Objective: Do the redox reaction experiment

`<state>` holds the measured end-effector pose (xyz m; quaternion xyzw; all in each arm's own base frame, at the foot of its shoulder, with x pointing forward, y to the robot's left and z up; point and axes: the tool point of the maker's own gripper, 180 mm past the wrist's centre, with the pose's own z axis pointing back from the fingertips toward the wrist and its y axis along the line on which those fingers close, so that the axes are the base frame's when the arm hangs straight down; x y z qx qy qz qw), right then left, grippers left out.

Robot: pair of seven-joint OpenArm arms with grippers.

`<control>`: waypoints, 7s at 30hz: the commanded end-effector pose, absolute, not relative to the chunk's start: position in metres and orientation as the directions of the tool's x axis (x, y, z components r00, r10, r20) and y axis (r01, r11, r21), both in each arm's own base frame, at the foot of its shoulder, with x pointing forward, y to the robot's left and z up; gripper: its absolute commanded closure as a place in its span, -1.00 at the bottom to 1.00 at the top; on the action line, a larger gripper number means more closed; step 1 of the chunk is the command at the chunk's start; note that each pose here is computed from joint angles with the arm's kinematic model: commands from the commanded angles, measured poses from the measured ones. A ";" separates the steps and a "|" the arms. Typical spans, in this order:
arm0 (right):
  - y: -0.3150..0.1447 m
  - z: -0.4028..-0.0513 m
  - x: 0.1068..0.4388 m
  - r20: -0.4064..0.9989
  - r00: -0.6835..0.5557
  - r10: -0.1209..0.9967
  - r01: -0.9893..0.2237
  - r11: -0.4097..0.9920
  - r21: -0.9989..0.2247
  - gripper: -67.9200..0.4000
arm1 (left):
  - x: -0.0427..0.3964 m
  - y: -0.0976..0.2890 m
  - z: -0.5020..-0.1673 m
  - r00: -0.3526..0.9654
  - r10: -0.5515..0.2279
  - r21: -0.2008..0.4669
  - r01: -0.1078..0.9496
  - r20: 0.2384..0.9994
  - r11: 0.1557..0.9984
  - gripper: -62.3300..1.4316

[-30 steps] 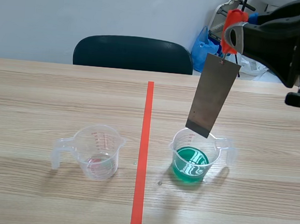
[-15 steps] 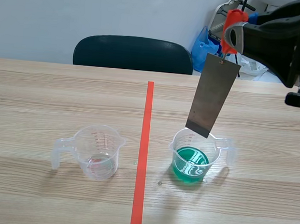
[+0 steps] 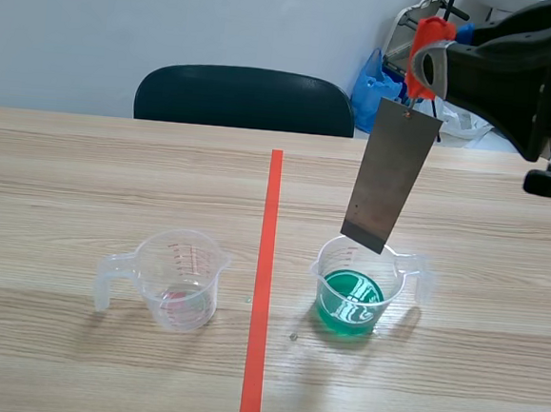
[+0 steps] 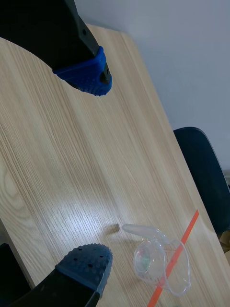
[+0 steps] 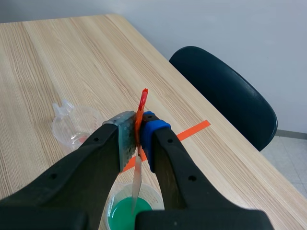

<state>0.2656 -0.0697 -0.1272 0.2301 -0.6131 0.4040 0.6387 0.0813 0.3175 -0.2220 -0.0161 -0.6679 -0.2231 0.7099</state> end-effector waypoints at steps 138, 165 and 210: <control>0.108 -0.133 0.256 0.972 -0.169 0.164 -0.950 0.236 -0.205 0.97 | 0.082 0.317 -0.215 -0.021 -0.289 0.280 0.320 0.957 0.905 -1.00; 0.108 -0.133 0.255 0.972 -0.169 0.164 -0.950 0.236 -0.205 0.97 | 0.082 0.317 -0.215 -0.021 -0.288 0.280 0.320 0.957 0.905 -1.00; 0.108 -0.135 0.255 0.973 -0.163 0.166 -0.951 0.236 -0.199 0.97 | 0.082 0.317 -0.215 -0.021 -0.289 0.280 0.320 0.957 0.905 -1.00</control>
